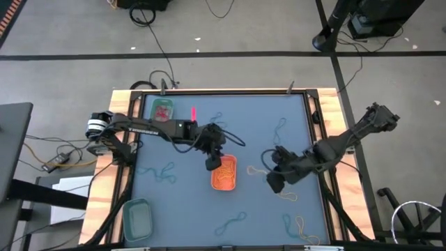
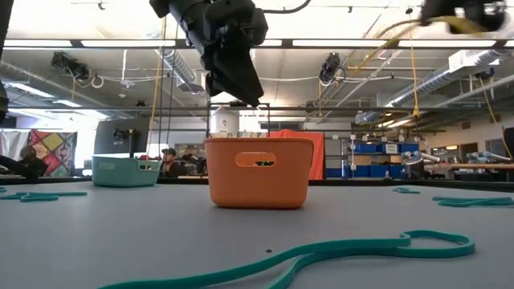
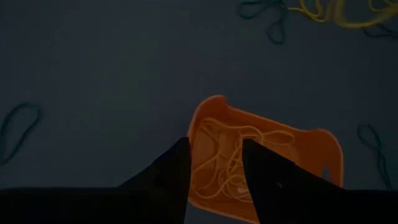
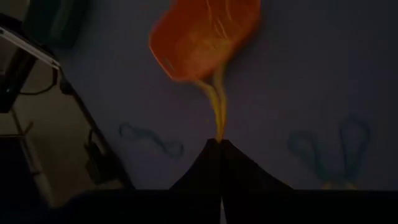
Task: Sort rubber bands into baskets
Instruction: Put the yellow rubber band into the orange bin
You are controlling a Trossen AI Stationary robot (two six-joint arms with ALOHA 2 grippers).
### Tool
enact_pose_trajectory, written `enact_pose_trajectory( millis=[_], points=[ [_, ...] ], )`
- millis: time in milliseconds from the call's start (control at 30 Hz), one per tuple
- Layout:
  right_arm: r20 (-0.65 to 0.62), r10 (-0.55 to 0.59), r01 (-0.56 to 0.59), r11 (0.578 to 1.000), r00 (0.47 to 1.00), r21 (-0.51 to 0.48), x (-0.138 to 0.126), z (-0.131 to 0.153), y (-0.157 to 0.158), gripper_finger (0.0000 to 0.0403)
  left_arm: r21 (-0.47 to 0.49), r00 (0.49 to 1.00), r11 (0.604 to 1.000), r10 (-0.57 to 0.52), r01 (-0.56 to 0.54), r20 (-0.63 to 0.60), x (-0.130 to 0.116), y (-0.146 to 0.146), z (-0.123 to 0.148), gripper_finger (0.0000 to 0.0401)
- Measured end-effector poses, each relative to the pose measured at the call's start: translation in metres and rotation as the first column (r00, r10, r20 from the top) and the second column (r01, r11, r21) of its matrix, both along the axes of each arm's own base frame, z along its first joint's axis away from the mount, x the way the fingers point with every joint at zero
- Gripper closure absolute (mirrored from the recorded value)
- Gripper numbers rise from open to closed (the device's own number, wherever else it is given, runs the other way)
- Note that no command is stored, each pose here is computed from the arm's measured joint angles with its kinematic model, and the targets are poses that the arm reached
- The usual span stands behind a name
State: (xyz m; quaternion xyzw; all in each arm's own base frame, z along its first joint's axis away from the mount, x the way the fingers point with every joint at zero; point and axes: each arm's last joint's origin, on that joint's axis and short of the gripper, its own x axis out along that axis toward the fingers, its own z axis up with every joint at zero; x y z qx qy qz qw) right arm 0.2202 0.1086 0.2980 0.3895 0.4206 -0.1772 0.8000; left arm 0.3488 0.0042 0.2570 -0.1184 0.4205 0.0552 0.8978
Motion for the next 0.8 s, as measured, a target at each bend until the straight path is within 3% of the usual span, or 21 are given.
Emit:
enact_pose_trajectory(
  millis=[200,400,533,800],
  points=[
    [0.083,0.034,-0.033,0.999,0.996,-0.022,0.044,-0.004,-0.011,0.04,-0.004,0.997,0.999,0.055,-0.055,0.051,-0.014,0.005,0.022,0.0254],
    [0.157,0.041,-0.039,0.999,0.987,-0.014,0.088,-0.027,-0.018,0.04,0.055,0.989,0.994,0.091,-0.098,0.114,-0.041,0.008,0.055,0.0254],
    [0.142,0.023,-0.024,1.0,0.99,0.005,0.11,-0.05,-0.027,0.0395,0.074,0.987,0.99,0.108,-0.117,0.122,-0.056,0.009,0.066,0.0254],
    [0.05,-0.014,0.013,0.999,0.999,0.035,0.138,-0.095,-0.046,0.0298,0.095,0.987,0.986,0.126,-0.135,0.096,-0.065,0.009,0.069,0.0254]
  ],
)
